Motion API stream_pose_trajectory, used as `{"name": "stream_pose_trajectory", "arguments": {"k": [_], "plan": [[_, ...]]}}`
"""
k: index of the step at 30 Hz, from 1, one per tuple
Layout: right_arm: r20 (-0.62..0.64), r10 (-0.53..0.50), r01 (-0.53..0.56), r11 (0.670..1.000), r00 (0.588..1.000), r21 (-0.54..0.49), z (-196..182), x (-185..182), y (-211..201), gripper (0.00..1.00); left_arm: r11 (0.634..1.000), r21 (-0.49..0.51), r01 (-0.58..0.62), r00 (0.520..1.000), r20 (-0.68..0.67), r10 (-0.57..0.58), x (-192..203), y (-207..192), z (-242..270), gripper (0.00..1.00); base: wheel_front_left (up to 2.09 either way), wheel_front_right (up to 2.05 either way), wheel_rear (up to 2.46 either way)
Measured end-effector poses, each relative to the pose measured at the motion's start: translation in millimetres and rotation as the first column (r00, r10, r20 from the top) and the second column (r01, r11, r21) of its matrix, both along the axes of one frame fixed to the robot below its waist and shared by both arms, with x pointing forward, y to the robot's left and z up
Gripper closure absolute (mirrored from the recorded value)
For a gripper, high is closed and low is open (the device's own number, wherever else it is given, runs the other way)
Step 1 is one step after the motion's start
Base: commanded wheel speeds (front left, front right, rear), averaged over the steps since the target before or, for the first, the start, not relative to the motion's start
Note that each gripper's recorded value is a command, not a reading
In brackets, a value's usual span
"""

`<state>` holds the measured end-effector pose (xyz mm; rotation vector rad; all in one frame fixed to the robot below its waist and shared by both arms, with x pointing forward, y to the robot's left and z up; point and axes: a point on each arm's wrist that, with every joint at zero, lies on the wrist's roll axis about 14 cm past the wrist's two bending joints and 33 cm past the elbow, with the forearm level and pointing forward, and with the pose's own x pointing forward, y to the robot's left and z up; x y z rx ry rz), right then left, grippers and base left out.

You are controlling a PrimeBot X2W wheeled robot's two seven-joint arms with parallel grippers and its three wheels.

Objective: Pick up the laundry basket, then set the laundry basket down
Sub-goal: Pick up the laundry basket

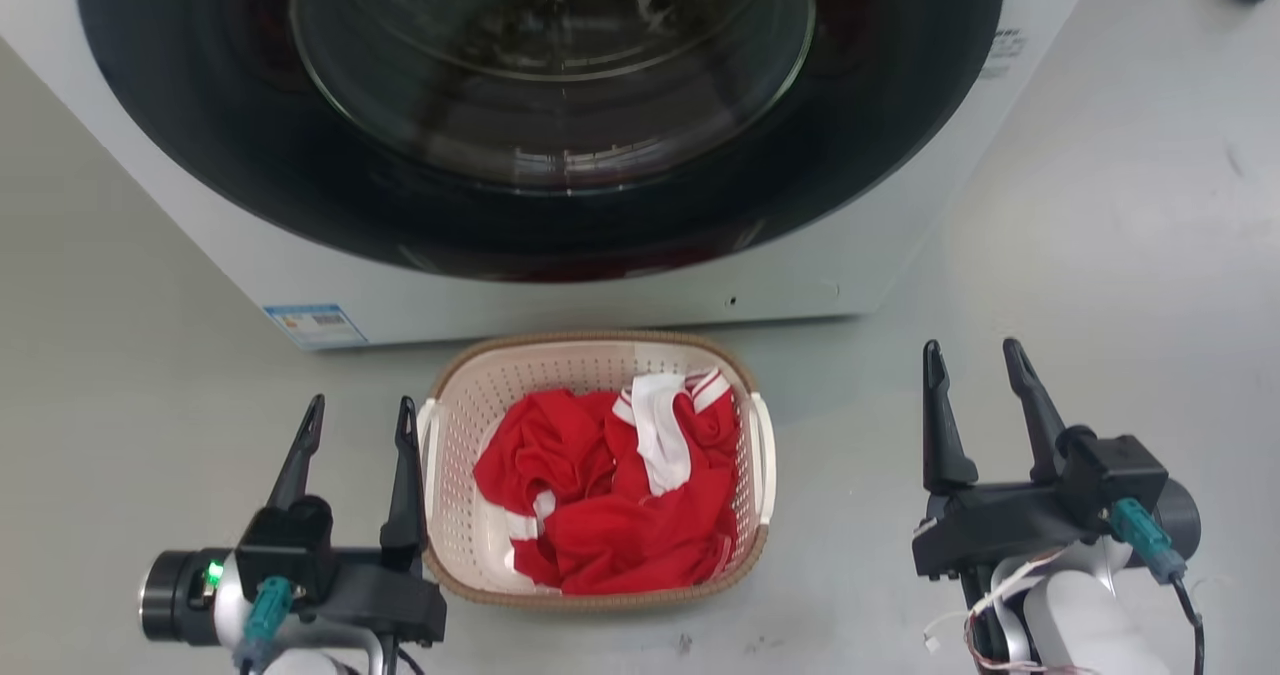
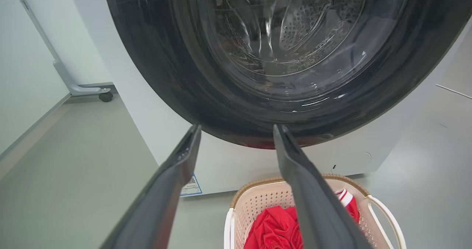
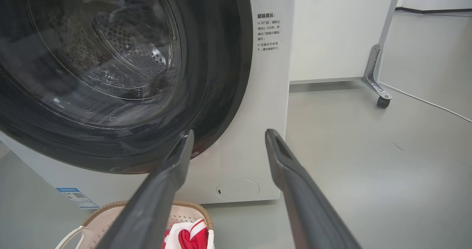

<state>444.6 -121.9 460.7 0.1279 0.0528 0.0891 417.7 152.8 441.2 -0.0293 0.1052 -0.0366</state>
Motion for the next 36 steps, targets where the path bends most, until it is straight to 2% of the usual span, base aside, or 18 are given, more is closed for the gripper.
{"name": "stream_pose_trajectory", "arguments": {"k": [5,6,9,21,29,36], "plan": [[-0.054,0.006,-0.007,1.000,0.999,-0.006,-24.8,16.7,0.6,0.00,1.000,-0.027,-0.008,0.997,-0.074,0.006,14.3,-0.9,-28.1,0.00,0.00,0.00,0.00],[-0.142,0.005,-0.007,1.000,0.990,-0.013,-63.2,32.0,-0.5,0.00,0.999,-0.031,-0.022,0.986,-0.165,0.016,33.0,0.8,-63.5,0.00,0.00,0.00,0.00],[-0.191,0.011,-0.013,1.000,0.981,-0.011,-86.9,42.4,1.5,0.00,1.000,-0.025,-0.012,0.974,-0.227,0.006,40.9,-0.6,-88.9,0.00,0.00,0.00,0.00],[-0.287,0.047,-0.051,0.999,0.957,-0.006,-150.0,75.8,16.2,0.00,1.000,-0.007,0.011,0.919,-0.393,-0.013,57.6,-1.2,-163.0,0.00,0.00,0.00,0.00],[-0.347,0.091,-0.093,0.996,0.933,0.011,-195.1,87.5,31.9,0.00,1.000,0.004,0.013,0.879,-0.476,-0.010,67.4,2.6,-208.6,0.00,0.00,0.00,0.00],[-0.436,0.144,-0.135,0.989,0.888,0.052,-238.9,72.1,50.3,0.00,1.000,0.024,0.009,0.818,-0.576,0.007,51.8,10.3,-252.0,0.00,0.00,0.00,0.00]]}}
